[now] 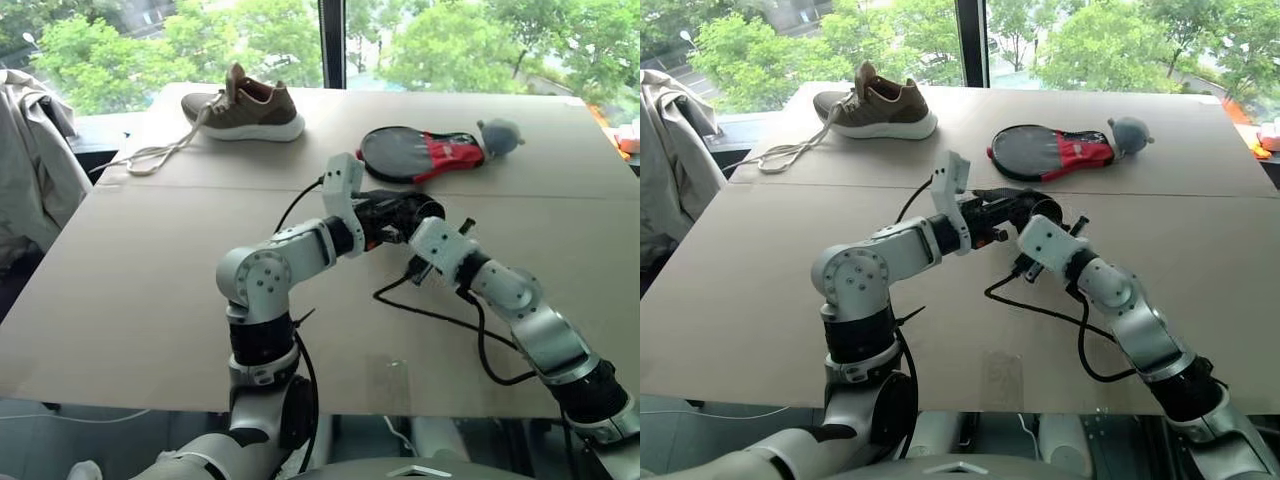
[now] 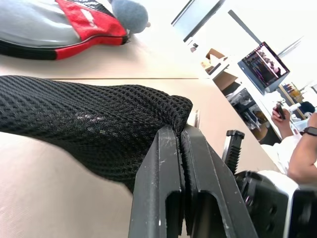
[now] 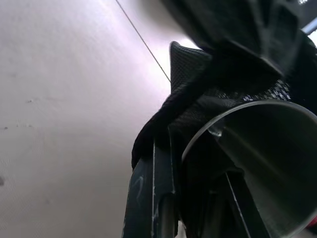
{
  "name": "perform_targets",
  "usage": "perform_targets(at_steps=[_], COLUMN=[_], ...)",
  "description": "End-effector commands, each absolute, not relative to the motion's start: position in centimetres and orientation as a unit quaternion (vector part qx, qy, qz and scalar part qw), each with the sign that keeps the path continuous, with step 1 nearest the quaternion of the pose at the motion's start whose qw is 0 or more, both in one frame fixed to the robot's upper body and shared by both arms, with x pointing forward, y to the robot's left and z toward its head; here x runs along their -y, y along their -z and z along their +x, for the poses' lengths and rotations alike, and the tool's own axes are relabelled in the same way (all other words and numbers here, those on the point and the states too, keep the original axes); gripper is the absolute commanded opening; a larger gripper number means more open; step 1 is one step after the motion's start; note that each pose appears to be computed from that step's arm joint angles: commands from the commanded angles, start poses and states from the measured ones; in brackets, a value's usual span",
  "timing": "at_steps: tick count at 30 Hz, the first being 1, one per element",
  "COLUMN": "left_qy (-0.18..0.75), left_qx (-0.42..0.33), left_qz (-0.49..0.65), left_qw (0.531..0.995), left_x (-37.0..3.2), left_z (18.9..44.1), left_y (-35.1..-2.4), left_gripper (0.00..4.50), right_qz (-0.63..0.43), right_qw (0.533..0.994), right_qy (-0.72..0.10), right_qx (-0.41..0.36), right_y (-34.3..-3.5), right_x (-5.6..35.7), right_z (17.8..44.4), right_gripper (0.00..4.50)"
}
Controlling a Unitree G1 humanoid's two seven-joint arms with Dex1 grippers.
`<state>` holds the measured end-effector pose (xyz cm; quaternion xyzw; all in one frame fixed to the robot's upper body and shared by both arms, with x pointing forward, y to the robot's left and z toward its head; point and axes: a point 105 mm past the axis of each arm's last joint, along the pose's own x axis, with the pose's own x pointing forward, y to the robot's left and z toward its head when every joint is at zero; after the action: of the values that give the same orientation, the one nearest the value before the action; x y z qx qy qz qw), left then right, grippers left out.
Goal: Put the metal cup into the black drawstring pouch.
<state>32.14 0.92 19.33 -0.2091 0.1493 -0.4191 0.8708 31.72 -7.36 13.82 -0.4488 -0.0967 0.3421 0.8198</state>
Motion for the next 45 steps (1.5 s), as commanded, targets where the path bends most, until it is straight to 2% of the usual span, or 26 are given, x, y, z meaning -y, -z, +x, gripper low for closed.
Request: perform_targets(at_steps=[1,4,7,11,14,15,16,20,26,31,34,37,41,45], left_qy=[0.465,0.487,0.522,0.529,0.504,0.496,0.488,0.447,0.423,0.416,0.412,0.405,0.404,0.403], left_qx=[-0.115,-0.119,-0.127,-0.133,-0.130,-0.128,-0.126,-0.127,-0.127,-0.119,-0.118,-0.115,-0.112,-0.114], left_qz=[-0.208,-0.202,-0.192,-0.185,-0.181,-0.182,-0.181,-0.151,-0.127,-0.132,-0.134,-0.140,-0.140,-0.138], left_qw=[0.853,0.841,0.821,0.818,0.834,0.840,0.844,0.872,0.888,0.892,0.894,0.896,0.897,0.897], left_x=[0.4,1.0,1.6,1.2,0.5,0.3,0.1,-0.6,-1.5,-1.7,-1.8,-2.0,-2.1,-2.3], left_z=[31.0,30.2,28.8,28.1,28.9,29.2,29.5,31.0,31.8,32.3,32.4,32.6,32.6,32.5], left_y=[-21.3,-21.1,-20.8,-20.1,-19.7,-19.6,-19.5,-18.4,-17.2,-17.1,-17.0,-17.1,-17.1,-17.0], left_gripper=[0.00,0.00,0.00,0.00,0.00,0.00,0.00,0.00,0.00,0.00,0.00,0.00,0.00,0.00], right_qz=[-0.582,-0.615,-0.596,-0.424,-0.353,-0.346,-0.345,-0.357,-0.399,-0.413,-0.345,-0.237,-0.199,-0.201], right_qw=[0.723,0.698,0.721,0.853,0.884,0.884,0.881,0.865,0.840,0.836,0.867,0.888,0.893,0.914], right_qy=[-0.342,-0.336,-0.326,-0.287,-0.293,-0.303,-0.312,-0.346,-0.361,-0.355,-0.355,-0.389,-0.403,-0.353], right_qx=[0.149,0.149,0.135,0.107,0.087,0.085,0.085,0.069,0.075,0.065,0.059,0.059,0.029,0.004], right_y=[-14.1,-14.0,-14.5,-16.3,-16.6,-16.6,-16.6,-16.3,-17.8,-17.7,-18.4,-19.6,-19.6,-18.8], right_x=[6.9,6.8,6.8,7.6,8.2,8.2,8.1,8.5,9.8,10.6,10.8,11.3,13.8,16.5], right_z=[31.9,32.5,33.3,34.4,34.1,33.8,33.5,32.4,31.4,31.3,31.0,29.1,27.0,27.6], right_gripper=[0.07,0.07,0.07,0.07,0.07,0.71,0.97,2.84,2.84,2.84,2.84,2.84,2.84,2.84])
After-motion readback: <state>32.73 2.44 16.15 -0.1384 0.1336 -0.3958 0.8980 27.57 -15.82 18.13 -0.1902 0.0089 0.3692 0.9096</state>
